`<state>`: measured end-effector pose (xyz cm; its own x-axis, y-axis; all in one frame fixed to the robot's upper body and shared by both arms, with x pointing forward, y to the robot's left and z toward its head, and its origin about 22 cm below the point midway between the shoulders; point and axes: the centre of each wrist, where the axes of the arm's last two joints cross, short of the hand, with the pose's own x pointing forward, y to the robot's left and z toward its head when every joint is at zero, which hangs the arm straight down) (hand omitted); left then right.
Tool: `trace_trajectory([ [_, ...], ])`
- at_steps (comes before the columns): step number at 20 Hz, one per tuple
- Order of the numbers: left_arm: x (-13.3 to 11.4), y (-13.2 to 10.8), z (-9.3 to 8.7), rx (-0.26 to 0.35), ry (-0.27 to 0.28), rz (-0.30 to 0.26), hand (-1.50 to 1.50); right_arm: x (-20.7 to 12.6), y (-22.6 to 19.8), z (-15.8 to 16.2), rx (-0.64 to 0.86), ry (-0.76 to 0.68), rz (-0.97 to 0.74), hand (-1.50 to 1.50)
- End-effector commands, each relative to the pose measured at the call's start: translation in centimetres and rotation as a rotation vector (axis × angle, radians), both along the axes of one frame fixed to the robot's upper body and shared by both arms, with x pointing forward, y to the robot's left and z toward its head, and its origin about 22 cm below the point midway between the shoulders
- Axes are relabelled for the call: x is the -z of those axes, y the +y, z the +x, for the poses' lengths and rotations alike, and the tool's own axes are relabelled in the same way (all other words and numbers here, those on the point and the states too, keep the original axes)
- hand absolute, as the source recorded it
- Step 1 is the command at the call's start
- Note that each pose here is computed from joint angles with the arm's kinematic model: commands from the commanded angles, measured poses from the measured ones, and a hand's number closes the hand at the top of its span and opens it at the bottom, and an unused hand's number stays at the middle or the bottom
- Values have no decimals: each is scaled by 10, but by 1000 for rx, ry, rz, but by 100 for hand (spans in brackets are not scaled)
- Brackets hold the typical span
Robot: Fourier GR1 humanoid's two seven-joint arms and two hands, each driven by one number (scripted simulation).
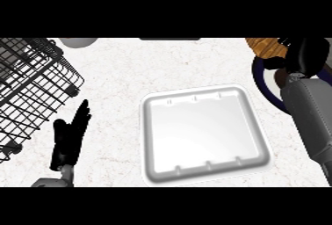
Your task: Pick the croissant from the tray and place it in the plate
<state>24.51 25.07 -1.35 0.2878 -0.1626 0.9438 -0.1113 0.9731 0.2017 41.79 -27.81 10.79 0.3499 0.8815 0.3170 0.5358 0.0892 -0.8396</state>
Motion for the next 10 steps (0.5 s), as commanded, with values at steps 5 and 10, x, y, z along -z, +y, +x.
trace_trajectory([
  [5, -11, 4, 2, 12, -15, 2, 0, 5, -81, -4, 83, 48, 19, 150],
  [10, -8, -2, 6, 21, -9, 10, 0, 12, -106, -7, 106, 189, 76, 150],
])
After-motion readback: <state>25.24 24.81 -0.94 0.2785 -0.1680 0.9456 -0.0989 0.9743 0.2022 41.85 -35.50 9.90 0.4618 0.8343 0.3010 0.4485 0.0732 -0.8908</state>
